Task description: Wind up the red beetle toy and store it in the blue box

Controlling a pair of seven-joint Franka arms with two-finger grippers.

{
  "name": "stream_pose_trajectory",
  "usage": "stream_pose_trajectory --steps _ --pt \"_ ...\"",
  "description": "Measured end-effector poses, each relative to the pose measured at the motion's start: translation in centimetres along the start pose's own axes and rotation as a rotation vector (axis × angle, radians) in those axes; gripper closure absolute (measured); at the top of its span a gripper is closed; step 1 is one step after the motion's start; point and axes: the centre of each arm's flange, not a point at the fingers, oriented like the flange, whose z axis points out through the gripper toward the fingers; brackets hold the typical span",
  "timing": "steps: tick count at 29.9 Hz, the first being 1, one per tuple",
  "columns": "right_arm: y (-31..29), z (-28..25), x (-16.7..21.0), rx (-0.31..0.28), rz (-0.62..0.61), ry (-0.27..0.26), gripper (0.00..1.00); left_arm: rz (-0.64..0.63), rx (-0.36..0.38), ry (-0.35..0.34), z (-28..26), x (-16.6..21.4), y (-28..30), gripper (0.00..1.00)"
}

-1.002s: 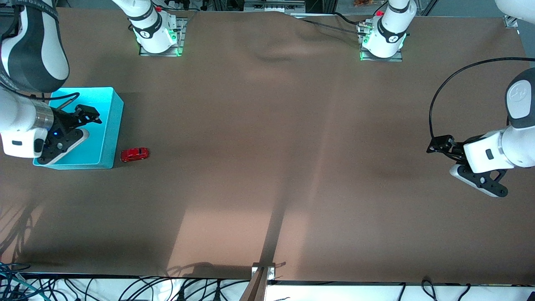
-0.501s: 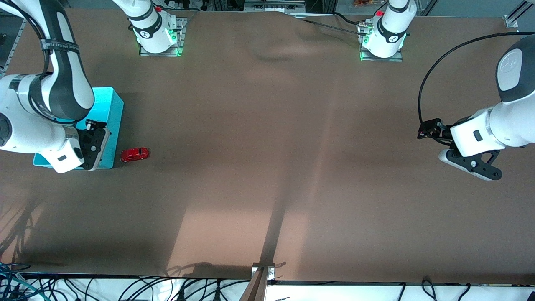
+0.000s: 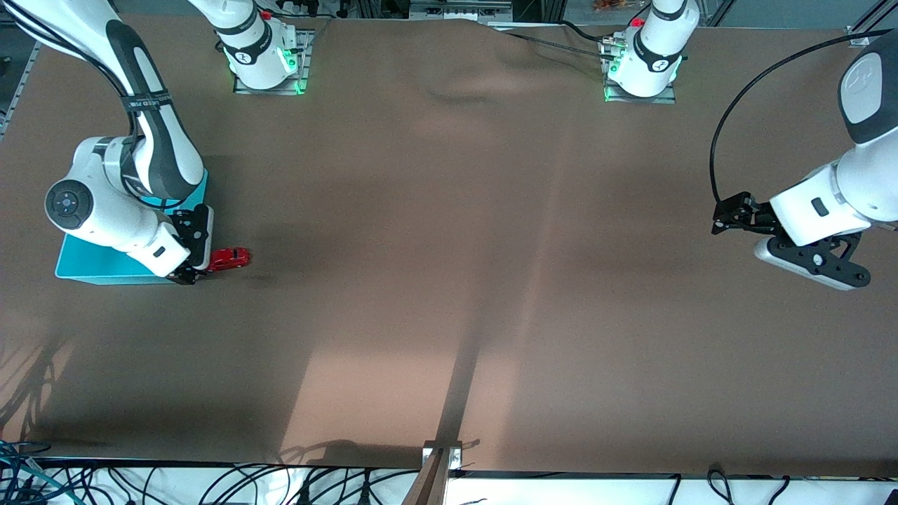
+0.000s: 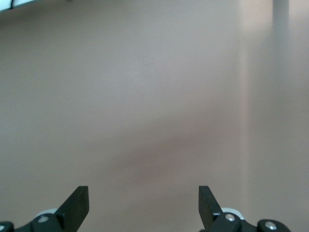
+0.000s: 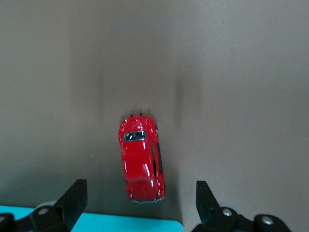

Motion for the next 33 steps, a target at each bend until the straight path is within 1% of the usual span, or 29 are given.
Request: stream_pose_trajectory --steps 4,8,13,17,19,22,23,24,25,26,30,33 --pt "-0.5 1.5 0.2 -0.016 -0.045 0.0 0.0 -0.048 0.03 0.014 -0.4 -1.2 -0.7 0.0" --pt "-0.7 2.9 0.3 -0.027 -0.069 0.001 0.0 -0.091 0.055 0.025 -1.2 -1.8 0.1 0.0" --pt "-1.3 4.7 0.5 -0.055 -0.083 0.0 0.0 -0.094 0.074 0.063 -2.2 -2.7 1.3 0.0" --pt "-1.8 5.7 0.6 -0.065 -0.107 0.0 0.02 -0.093 0.079 0.076 -2.2 -3.8 1.7 0.0" --pt "-1.8 5.8 0.7 -0.068 -0.116 -0.001 0.08 -0.092 0.079 0.074 -2.1 -4.1 1.8 0.0" --pt "-1.7 5.8 0.8 -0.071 -0.121 -0.001 0.25 -0.081 0.08 0.073 -1.8 -4.3 1.8 0.0" --pt "-1.7 5.7 0.8 -0.071 -0.122 0.0 0.36 -0.08 0.08 0.072 -1.7 -4.3 1.8 0.0" --pt "-1.7 5.7 0.9 -0.072 -0.123 0.0 0.36 -0.079 0.079 0.071 -1.7 -4.3 1.8 0.0" --pt "-1.7 5.7 0.9 -0.072 -0.123 0.0 0.46 -0.079 0.079 0.07 -1.6 -4.3 1.8 0.0" --pt "-1.6 5.7 0.9 -0.073 -0.124 0.0 0.49 -0.078 0.079 0.068 -1.6 -4.4 1.8 0.0" --pt "-1.3 5.3 1.3 -0.079 -0.131 0.002 0.49 -0.078 0.074 0.047 -1.4 -4.6 1.9 0.0" --pt "-0.8 4.7 1.6 -0.067 -0.137 0.006 0.49 -0.078 0.072 0.037 -1.4 -4.7 1.9 0.0"
